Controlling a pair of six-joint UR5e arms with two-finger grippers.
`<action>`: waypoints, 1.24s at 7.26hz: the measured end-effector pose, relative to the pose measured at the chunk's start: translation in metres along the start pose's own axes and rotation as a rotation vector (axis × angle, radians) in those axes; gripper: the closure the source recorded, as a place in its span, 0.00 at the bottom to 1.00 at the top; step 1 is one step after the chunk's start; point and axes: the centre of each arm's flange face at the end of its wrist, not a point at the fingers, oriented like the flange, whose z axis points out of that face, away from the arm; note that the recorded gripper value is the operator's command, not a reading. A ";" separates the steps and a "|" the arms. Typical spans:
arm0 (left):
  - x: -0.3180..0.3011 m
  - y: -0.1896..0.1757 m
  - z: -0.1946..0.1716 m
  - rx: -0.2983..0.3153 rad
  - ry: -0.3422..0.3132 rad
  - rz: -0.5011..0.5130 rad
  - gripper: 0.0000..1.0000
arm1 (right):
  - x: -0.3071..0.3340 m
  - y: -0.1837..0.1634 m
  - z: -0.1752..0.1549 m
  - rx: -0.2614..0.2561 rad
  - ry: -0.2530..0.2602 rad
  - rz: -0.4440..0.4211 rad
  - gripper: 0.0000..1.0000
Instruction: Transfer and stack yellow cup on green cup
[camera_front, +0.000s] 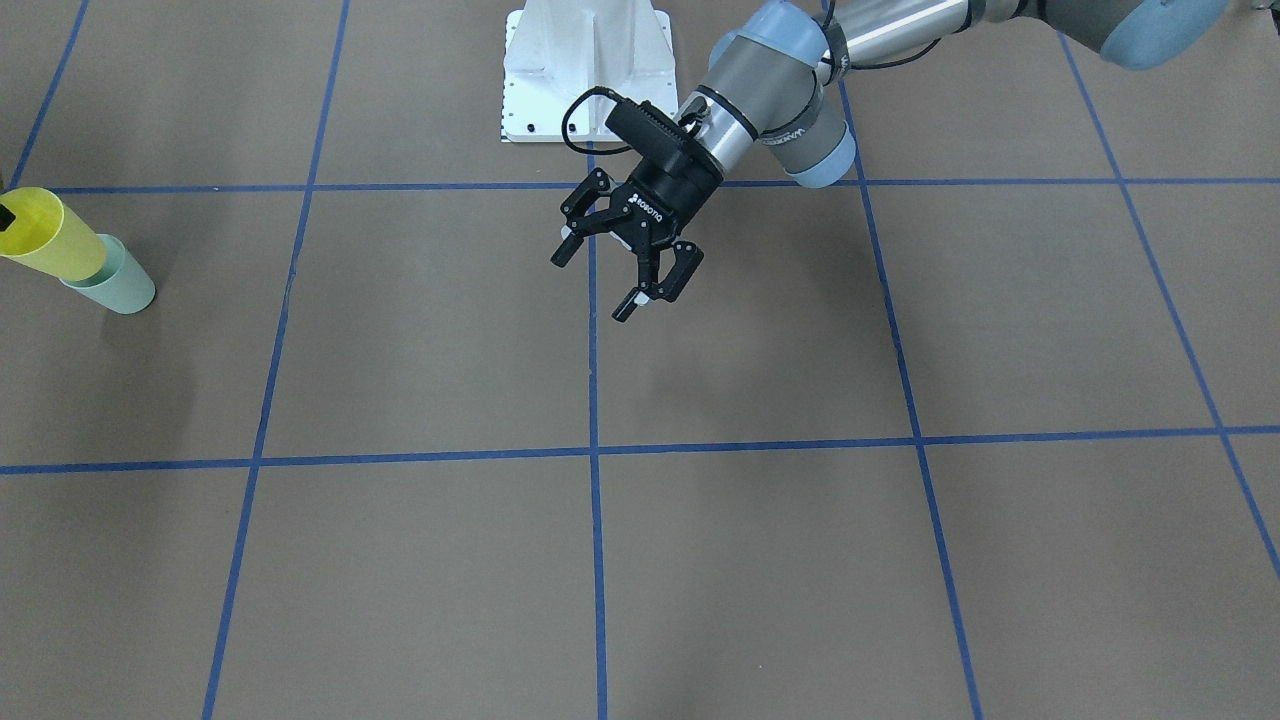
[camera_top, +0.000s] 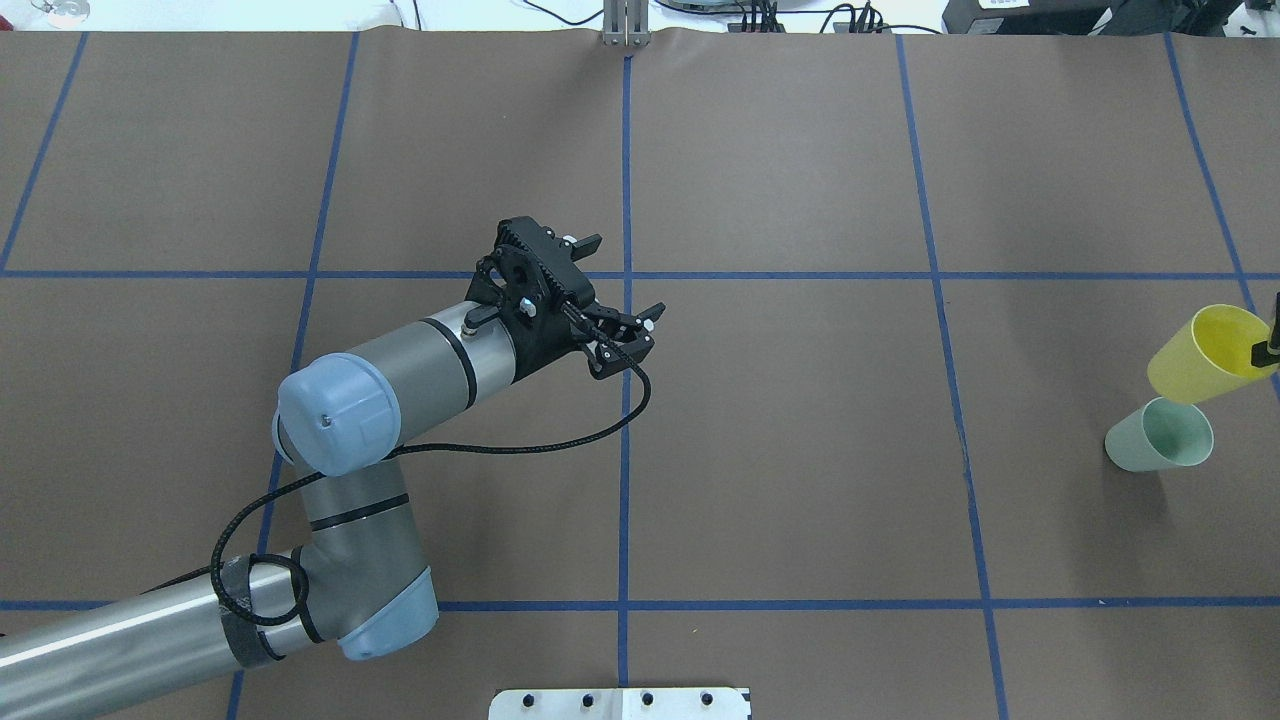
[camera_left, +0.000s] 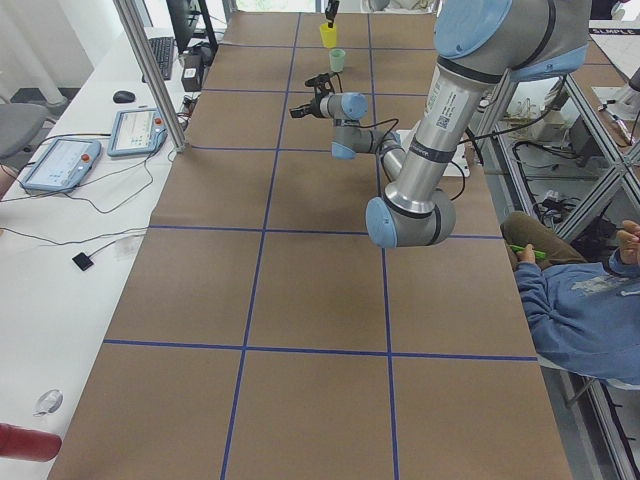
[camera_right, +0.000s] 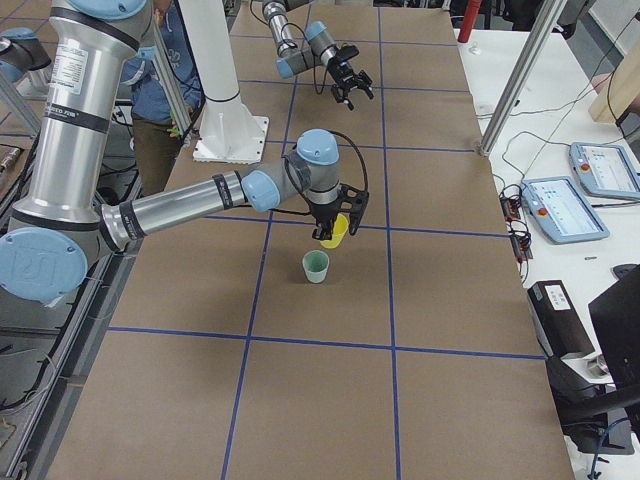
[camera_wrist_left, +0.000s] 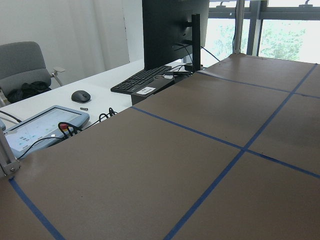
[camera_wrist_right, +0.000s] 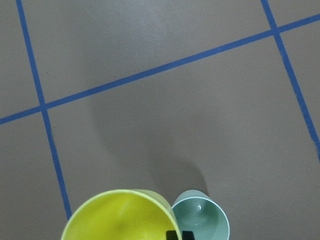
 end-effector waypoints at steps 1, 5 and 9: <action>0.000 0.000 0.000 -0.001 -0.001 0.000 0.01 | 0.002 0.005 0.009 -0.019 0.013 -0.006 1.00; -0.001 0.002 0.001 -0.002 -0.007 0.001 0.01 | 0.021 0.010 0.028 -0.052 0.057 -0.030 1.00; -0.001 0.002 0.002 -0.001 -0.010 0.000 0.01 | 0.028 0.007 0.039 -0.071 0.069 -0.022 1.00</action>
